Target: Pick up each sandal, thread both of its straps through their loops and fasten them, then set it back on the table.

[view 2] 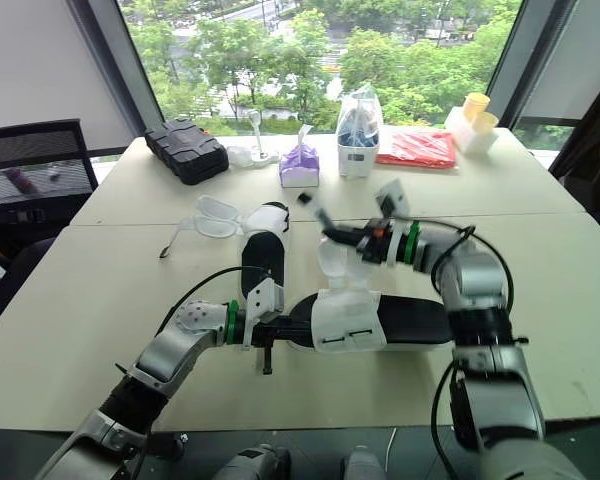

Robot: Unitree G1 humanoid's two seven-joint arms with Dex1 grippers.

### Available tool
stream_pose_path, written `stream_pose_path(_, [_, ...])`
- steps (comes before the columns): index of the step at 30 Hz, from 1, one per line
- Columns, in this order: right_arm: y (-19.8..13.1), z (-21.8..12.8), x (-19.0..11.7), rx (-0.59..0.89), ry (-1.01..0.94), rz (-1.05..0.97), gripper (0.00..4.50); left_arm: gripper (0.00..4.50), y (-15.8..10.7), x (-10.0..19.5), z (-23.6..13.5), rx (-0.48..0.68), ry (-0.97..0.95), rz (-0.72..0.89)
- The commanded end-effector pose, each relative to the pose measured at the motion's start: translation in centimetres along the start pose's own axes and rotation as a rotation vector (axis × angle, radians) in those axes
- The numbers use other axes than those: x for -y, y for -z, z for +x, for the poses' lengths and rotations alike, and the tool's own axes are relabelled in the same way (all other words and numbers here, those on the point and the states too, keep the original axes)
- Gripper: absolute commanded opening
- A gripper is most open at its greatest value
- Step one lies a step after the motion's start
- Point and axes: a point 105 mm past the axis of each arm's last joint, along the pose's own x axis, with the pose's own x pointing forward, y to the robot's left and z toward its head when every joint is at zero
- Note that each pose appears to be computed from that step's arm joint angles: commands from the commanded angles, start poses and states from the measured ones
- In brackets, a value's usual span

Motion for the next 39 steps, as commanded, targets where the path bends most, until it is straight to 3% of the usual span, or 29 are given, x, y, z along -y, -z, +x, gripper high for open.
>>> stream_pose_path(1, [-2.8, -0.9, -2.9, 0.113, -0.014, -0.347, 0.14, 0.00, 0.6, 0.4, 0.2, -0.016, 0.018, -0.019])
stream_pose_path(4, [-2.5, -1.8, -3.9, 0.142, 0.002, -0.433, 0.14, 0.00, 0.7, 0.4, 0.3, -0.019, 0.025, -0.016])
stream_pose_path(15, [3.3, -6.4, -10.3, 0.038, -0.317, -1.163, 0.14, 0.00, 1.1, 0.5, -0.2, -0.031, 0.031, -0.016])
stream_pose_path(23, [6.7, -7.5, -10.6, 0.029, -0.467, -1.376, 0.14, 0.00, 1.3, 0.4, -0.3, -0.032, 0.018, -0.028])
stream_pose_path(26, [7.2, -7.7, -11.0, 0.018, -0.518, -1.363, 0.85, 0.00, 1.4, 0.5, -0.3, -0.033, 0.018, -0.030])
stream_pose_path(33, [6.6, -8.8, -10.1, -0.074, -0.571, -1.336, 4.26, 0.00, 1.5, 0.7, -0.5, -0.035, 0.016, -0.040])
stream_pose_path(34, [6.7, -9.3, -9.4, -0.125, -0.566, -1.310, 4.44, 0.00, 1.6, 0.6, -0.5, -0.036, 0.015, -0.040])
stream_pose_path(39, [6.6, -10.6, -7.5, -0.284, -0.461, -1.038, 4.44, 0.00, 1.6, 0.3, -0.4, -0.035, 0.005, -0.041])
